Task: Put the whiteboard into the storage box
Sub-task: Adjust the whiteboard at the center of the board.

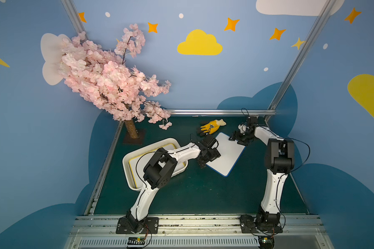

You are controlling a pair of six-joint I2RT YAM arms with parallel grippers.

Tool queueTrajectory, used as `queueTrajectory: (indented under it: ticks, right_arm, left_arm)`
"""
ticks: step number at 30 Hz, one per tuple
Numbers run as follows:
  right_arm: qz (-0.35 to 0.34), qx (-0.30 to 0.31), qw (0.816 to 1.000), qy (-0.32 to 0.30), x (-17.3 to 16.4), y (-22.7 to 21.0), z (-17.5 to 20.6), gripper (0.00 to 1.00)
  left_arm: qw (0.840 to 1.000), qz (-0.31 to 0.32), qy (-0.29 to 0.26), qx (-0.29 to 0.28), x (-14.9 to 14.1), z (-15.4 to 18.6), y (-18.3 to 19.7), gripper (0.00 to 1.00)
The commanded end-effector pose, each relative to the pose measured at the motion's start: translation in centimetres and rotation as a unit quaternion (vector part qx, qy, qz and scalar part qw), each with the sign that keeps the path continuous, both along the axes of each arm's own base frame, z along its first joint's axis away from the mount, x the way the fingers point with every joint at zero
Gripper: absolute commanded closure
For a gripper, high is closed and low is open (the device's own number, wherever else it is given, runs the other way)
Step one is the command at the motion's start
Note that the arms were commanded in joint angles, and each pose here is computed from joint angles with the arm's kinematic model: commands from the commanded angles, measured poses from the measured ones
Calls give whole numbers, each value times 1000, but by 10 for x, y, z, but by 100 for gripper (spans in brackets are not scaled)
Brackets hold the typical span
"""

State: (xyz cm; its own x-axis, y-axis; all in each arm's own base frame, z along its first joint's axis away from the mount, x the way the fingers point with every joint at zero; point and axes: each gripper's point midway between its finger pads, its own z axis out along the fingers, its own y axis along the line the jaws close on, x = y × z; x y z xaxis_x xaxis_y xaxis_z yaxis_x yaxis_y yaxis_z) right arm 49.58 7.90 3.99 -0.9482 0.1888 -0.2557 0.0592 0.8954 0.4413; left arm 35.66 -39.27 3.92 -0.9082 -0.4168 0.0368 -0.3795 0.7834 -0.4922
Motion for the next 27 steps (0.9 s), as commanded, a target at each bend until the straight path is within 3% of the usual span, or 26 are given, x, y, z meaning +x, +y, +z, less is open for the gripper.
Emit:
queueTrajectory:
  ticks: [1,27]
  right_arm:
    - [-1,-14,998,63,-35,-2,-17,23]
    - [-23,-22,996,83,-99,3,-20,25]
  left_arm:
    - [999,3,7,50,7,-45,26,0]
    - [999,-25,5,46,37,-52,43,0]
